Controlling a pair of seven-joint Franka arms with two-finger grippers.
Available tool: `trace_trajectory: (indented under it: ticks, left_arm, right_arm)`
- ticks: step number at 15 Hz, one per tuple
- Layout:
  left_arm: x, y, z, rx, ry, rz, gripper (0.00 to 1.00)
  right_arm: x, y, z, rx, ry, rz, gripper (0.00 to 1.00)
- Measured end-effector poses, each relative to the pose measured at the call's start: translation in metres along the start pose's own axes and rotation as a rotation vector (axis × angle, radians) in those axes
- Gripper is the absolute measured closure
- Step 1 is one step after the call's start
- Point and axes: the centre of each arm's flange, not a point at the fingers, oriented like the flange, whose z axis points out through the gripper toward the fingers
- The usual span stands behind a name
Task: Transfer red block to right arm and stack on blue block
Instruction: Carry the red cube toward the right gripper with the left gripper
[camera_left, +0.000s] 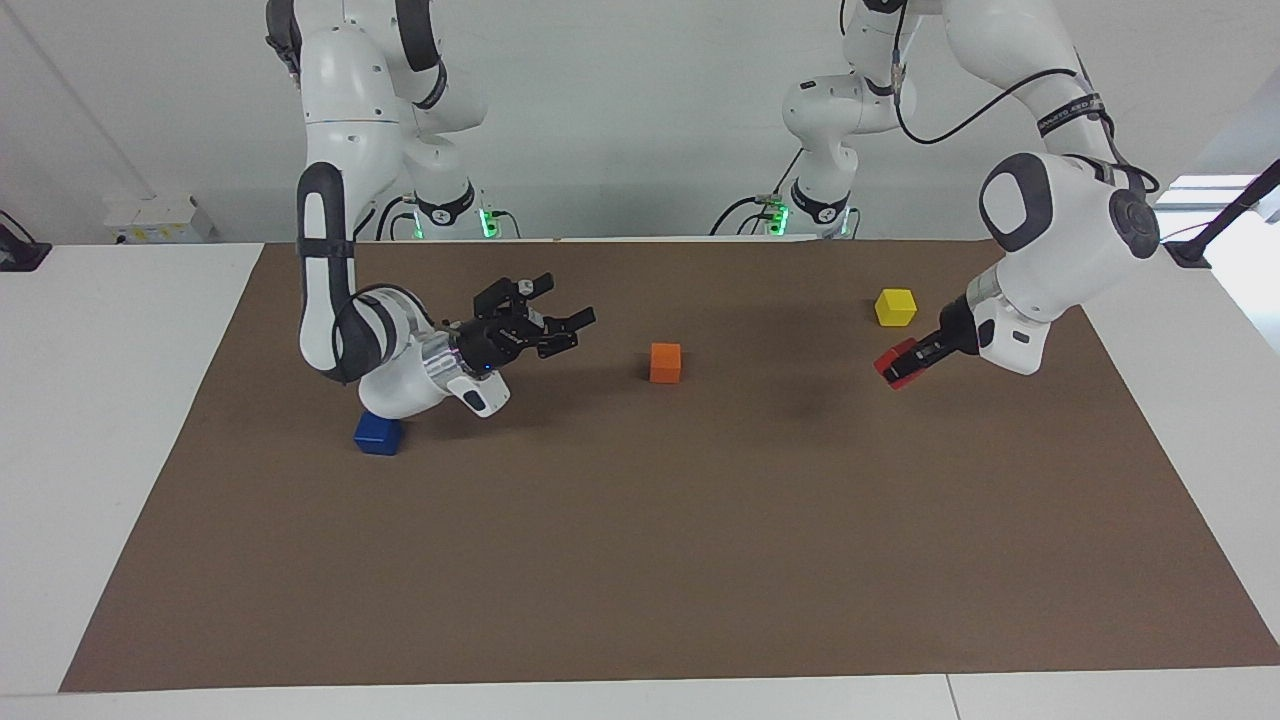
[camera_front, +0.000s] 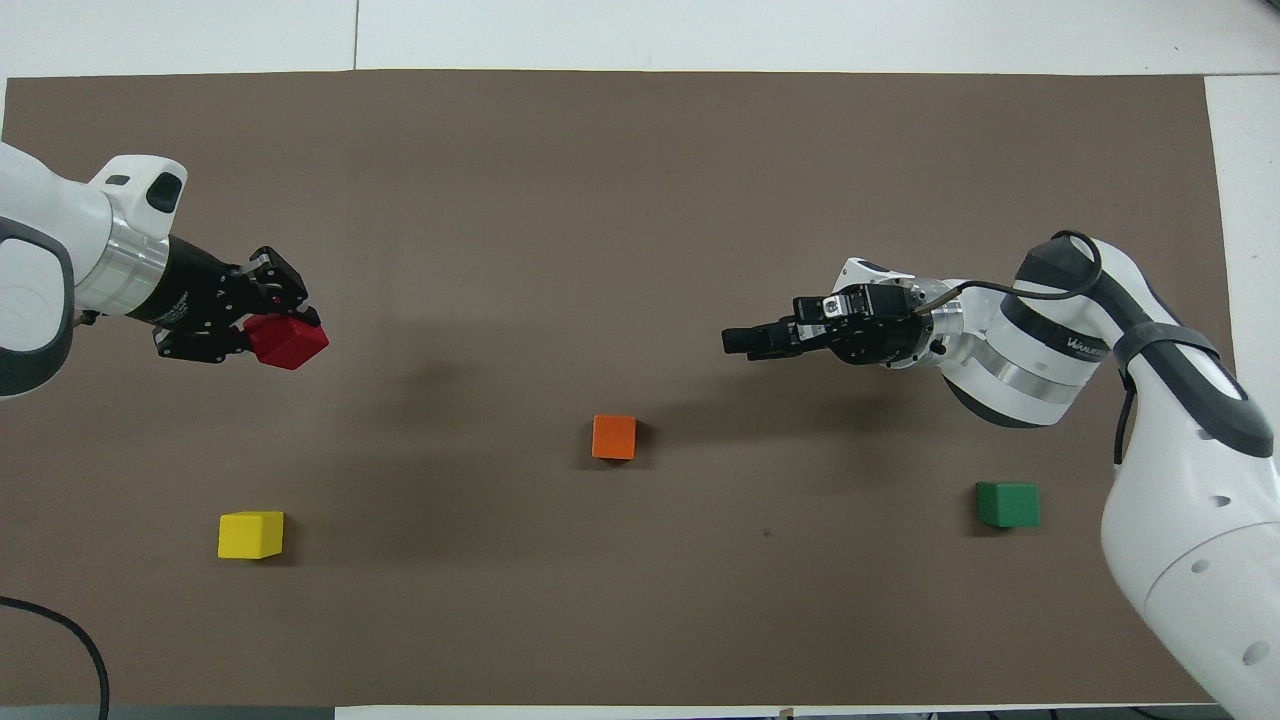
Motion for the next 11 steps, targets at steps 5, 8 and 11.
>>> trace_trajectory:
  ticks: [5, 8, 11]
  left_arm:
    - [-0.068, 0.028, -0.041, -0.078, -0.095, -0.328, 0.45]
    - [-0.109, 0.053, -0.058, -0.116, -0.125, -0.568, 0.45]
    - [-0.131, 0.084, -0.055, -0.169, -0.173, -0.735, 0.45]
  right_arm:
    - [0.004, 0.014, -0.001, 0.007, 0.014, -0.004, 0.00]
    - [0.006, 0.017, 0.007, 0.025, 0.022, -0.012, 0.00]
    - [0.008, 0.025, 0.021, 0.027, 0.032, -0.024, 0.00]
